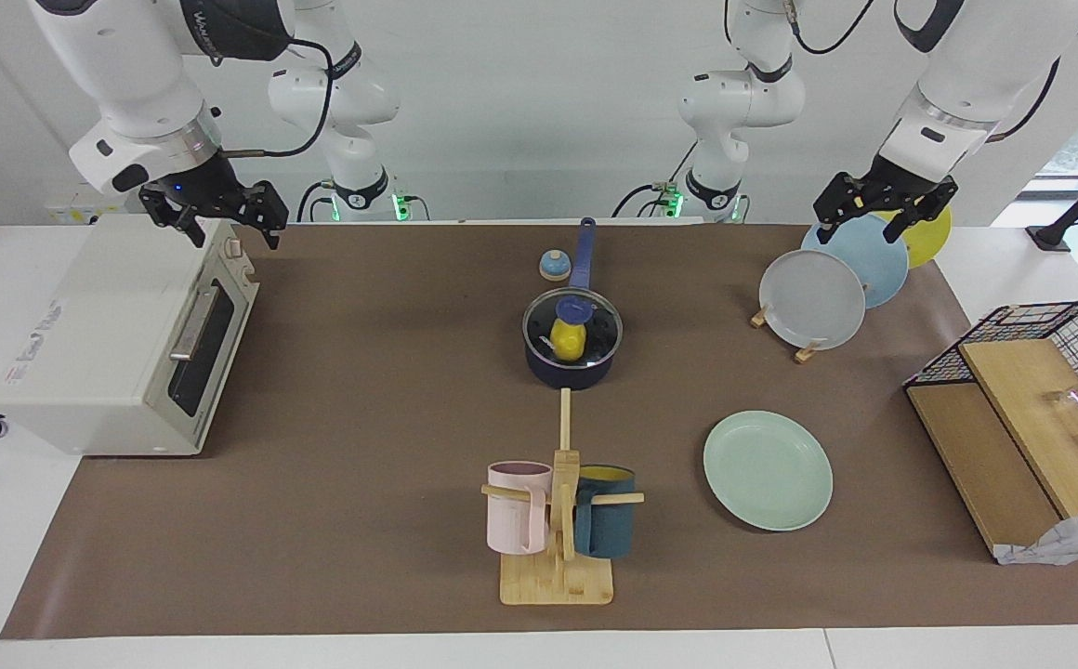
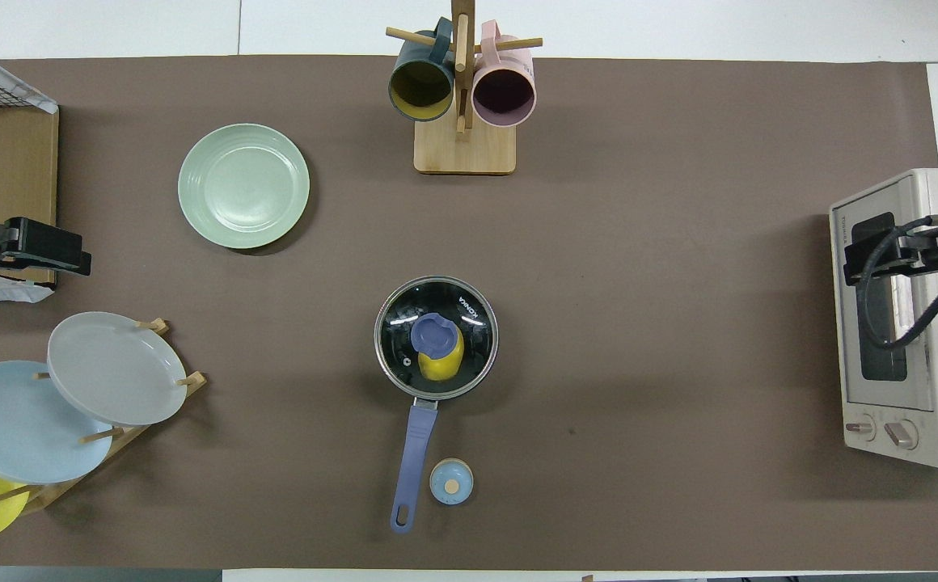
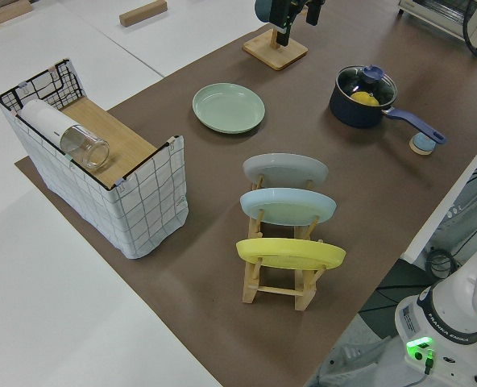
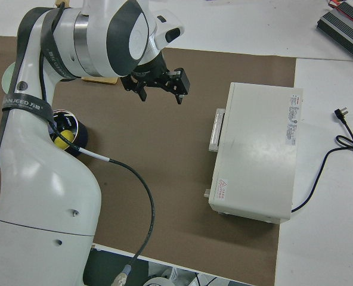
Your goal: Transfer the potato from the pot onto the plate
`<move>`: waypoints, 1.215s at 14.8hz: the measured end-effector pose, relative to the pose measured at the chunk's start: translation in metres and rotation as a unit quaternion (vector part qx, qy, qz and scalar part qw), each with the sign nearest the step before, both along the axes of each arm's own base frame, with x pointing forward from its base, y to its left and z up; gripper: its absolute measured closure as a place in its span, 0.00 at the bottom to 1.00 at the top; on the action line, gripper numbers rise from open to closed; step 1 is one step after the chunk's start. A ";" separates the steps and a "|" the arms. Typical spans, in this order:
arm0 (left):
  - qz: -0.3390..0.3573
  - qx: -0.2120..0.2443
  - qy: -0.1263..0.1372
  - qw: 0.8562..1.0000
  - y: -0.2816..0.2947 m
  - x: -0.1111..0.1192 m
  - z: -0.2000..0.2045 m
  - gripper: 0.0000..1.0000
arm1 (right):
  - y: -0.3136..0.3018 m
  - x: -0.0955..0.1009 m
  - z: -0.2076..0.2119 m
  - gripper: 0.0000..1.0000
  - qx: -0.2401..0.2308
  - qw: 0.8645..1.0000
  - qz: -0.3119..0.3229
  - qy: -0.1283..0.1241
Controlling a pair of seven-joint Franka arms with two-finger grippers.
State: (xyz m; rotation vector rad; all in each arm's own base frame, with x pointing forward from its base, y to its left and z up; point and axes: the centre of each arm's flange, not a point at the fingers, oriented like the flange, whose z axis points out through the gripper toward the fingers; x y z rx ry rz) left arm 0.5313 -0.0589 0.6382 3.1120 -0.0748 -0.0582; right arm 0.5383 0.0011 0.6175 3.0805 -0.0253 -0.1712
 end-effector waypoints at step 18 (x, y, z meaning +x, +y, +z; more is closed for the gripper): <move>0.000 0.000 0.000 1.000 0.000 0.000 0.000 0.00 | 0.013 0.000 -0.013 0.00 0.018 1.000 0.025 -0.006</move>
